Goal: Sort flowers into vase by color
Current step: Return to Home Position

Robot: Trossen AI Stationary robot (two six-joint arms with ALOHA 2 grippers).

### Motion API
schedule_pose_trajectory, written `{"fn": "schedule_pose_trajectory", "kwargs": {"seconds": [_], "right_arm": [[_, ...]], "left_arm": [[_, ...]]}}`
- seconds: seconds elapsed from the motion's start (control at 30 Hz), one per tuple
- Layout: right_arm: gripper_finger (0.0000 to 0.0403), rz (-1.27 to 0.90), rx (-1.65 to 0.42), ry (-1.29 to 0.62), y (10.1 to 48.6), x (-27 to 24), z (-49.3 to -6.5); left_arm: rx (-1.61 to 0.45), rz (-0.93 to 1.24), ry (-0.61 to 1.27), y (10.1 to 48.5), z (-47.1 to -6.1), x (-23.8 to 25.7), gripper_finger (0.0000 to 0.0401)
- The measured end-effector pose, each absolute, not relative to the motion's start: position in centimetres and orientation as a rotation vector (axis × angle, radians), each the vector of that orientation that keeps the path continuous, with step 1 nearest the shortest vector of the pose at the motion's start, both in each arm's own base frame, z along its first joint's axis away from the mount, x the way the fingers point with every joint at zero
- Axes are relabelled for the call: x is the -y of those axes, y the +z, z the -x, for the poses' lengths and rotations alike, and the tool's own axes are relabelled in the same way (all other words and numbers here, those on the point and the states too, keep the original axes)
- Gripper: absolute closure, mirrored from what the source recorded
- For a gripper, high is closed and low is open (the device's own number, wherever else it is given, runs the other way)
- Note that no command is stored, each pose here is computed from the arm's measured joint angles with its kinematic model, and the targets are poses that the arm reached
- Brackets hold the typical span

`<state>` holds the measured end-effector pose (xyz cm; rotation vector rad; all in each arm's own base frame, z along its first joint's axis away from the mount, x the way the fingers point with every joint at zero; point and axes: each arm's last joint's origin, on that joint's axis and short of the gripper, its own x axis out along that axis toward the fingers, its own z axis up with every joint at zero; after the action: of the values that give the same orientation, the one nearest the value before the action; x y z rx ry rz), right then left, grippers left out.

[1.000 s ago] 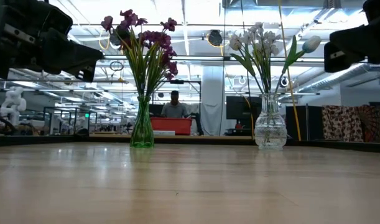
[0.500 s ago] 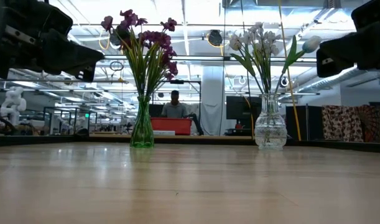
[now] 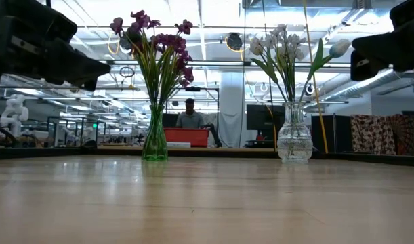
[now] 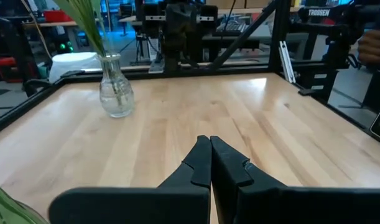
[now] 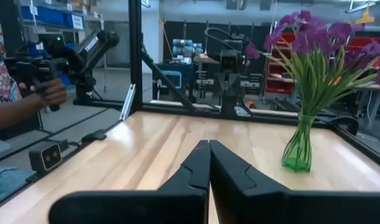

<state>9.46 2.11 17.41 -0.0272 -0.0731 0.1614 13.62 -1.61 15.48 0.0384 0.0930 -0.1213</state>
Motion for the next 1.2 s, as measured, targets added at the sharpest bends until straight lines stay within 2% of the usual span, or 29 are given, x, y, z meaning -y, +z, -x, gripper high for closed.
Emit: {"fn": "schedule_pose_trajectory", "kwargs": {"seconds": [0.23, 1.2], "right_arm": [[0.0403, 0.026, 0.057, 0.105, 17.3, -1.9, -9.4], [0.0403, -0.046, 0.049, 0.115, 17.2, -2.0, -9.5]], "left_arm": [[-0.085, -0.039, -0.121, 15.8, -12.8, 1.5, 0.0401], [-0.039, -0.041, -0.105, 16.2, -10.4, 1.2, 0.0401]]}}
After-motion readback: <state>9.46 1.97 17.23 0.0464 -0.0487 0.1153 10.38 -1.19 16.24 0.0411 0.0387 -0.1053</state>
